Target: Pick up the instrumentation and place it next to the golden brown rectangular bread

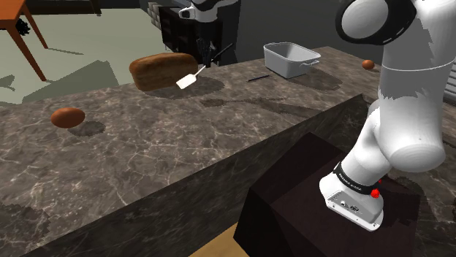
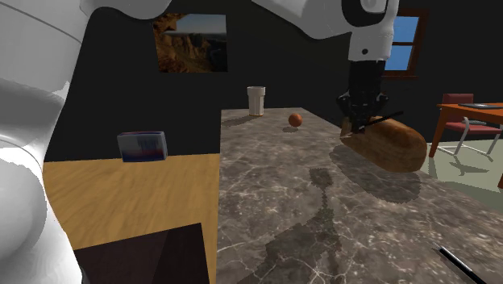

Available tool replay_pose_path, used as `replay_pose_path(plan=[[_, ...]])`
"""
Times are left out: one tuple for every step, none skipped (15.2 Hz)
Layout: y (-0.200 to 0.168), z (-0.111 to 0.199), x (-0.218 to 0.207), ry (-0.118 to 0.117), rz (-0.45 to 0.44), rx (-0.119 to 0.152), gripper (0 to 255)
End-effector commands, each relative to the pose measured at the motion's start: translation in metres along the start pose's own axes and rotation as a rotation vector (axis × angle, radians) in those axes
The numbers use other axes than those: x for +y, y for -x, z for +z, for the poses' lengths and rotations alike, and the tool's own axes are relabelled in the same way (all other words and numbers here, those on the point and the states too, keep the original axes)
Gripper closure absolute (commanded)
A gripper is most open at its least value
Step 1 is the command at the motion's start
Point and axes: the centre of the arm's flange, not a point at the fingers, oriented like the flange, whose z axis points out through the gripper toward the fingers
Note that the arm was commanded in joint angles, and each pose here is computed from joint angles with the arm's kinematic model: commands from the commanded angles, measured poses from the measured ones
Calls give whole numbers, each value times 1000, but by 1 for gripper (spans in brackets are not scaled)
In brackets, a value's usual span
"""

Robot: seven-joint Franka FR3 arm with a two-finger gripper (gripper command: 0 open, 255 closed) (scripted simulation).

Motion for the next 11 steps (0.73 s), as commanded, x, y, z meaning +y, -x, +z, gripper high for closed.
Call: replay_pose_path(plan=[[-1, 11, 0, 0, 0, 0, 255], [-1, 16, 0, 0, 0, 0, 255], [-2, 22, 0, 0, 0, 0, 255], [-2, 27, 0, 0, 0, 0, 255], [-2, 32, 0, 0, 0, 0, 255], [-3, 37, 0, 0, 0, 0, 255], [-3, 43, 0, 0, 0, 0, 255], [-3, 48, 0, 0, 0, 0, 255], [-4, 53, 0, 0, 0, 0, 255], [-4, 58, 0, 0, 0, 0, 255], [-4, 64, 0, 0, 0, 0, 255]])
